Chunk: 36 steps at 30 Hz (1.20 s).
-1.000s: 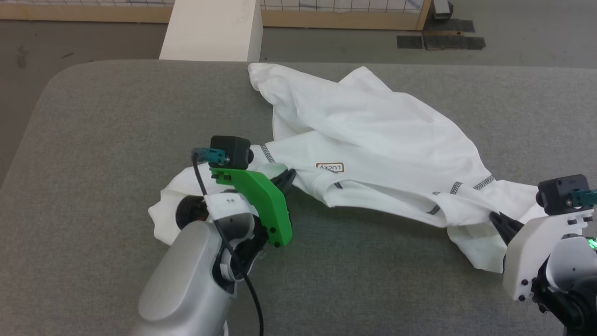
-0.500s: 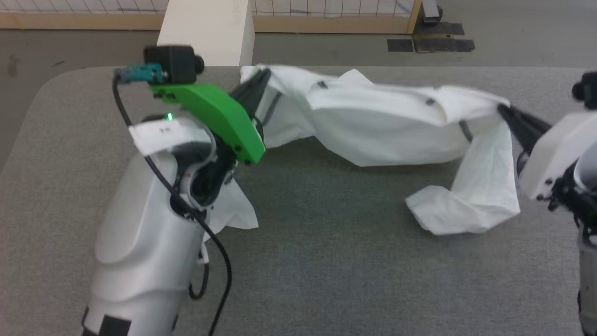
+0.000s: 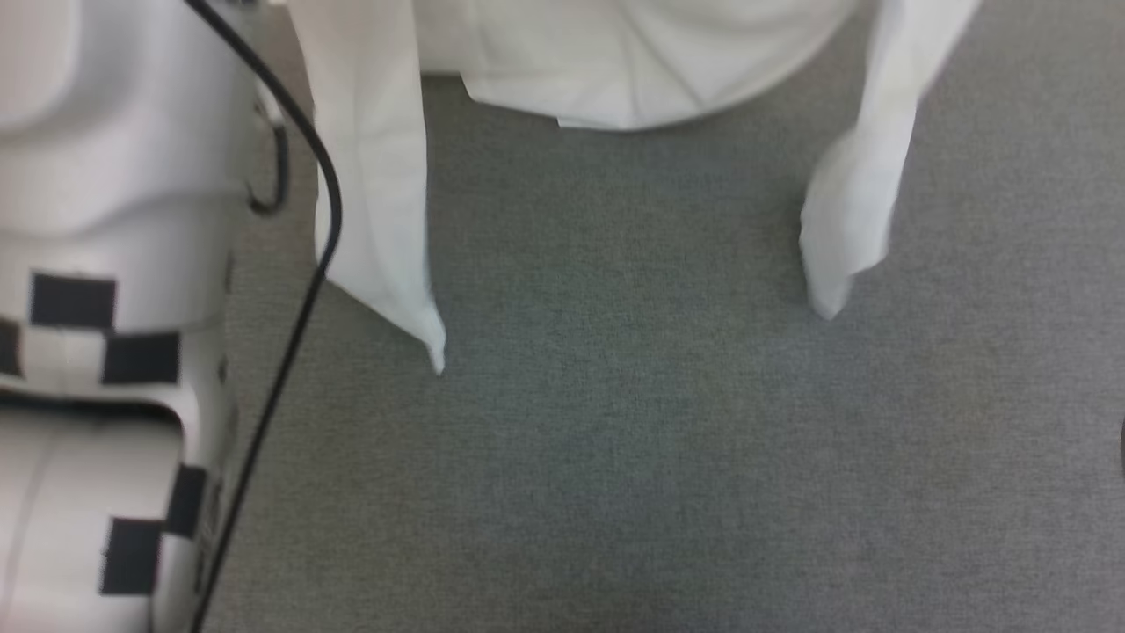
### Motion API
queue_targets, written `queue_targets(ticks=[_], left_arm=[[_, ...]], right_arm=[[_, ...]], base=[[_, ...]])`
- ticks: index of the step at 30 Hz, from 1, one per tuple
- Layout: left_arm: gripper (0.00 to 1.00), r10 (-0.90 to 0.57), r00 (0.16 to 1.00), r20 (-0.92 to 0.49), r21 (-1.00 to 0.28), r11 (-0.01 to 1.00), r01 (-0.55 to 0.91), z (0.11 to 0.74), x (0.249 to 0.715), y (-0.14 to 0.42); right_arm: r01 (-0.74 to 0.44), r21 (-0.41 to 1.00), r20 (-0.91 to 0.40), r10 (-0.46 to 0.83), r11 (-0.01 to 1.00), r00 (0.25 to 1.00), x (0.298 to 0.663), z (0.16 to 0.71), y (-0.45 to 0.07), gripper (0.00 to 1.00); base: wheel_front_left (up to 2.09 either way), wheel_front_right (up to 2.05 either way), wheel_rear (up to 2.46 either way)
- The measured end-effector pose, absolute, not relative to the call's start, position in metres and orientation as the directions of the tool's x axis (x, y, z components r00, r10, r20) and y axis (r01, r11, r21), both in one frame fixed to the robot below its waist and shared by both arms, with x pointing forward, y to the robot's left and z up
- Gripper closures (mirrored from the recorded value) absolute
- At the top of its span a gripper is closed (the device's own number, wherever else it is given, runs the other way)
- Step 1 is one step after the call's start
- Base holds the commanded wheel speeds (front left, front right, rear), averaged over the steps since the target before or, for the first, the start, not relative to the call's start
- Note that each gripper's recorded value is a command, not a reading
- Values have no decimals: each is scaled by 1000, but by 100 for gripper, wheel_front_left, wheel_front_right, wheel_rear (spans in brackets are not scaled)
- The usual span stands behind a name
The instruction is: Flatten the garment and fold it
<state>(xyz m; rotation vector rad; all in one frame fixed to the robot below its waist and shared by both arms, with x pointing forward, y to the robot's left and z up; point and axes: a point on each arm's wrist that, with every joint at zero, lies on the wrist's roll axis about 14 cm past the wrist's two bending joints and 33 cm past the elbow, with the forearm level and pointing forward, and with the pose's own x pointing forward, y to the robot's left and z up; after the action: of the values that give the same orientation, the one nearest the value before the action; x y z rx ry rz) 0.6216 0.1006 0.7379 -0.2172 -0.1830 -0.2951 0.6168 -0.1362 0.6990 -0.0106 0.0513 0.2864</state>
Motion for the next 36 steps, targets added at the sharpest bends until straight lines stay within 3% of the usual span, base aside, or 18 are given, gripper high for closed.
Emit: queue_targets(ticks=[8,15,27,36], left_arm=[[100,-193,878,438,-106,959,263,794,657,103],[100,-142,807,574,-92,967,236,814,667,116],[100,-174,915,363,-126,964,233,720,692,127],[100,-225,961,163,-214,942,257,619,644,123]], right_arm=[[-247,-14,162,246,969,956,663,749,-137,100],[-221,-23,295,218,975,930,676,770,-143,100],[-275,3,167,270,962,948,696,702,-127,100],[-319,101,51,316,942,947,652,627,-129,100]], base=[[0,0,0],[0,0,0],[0,0,0],[0,0,0]])
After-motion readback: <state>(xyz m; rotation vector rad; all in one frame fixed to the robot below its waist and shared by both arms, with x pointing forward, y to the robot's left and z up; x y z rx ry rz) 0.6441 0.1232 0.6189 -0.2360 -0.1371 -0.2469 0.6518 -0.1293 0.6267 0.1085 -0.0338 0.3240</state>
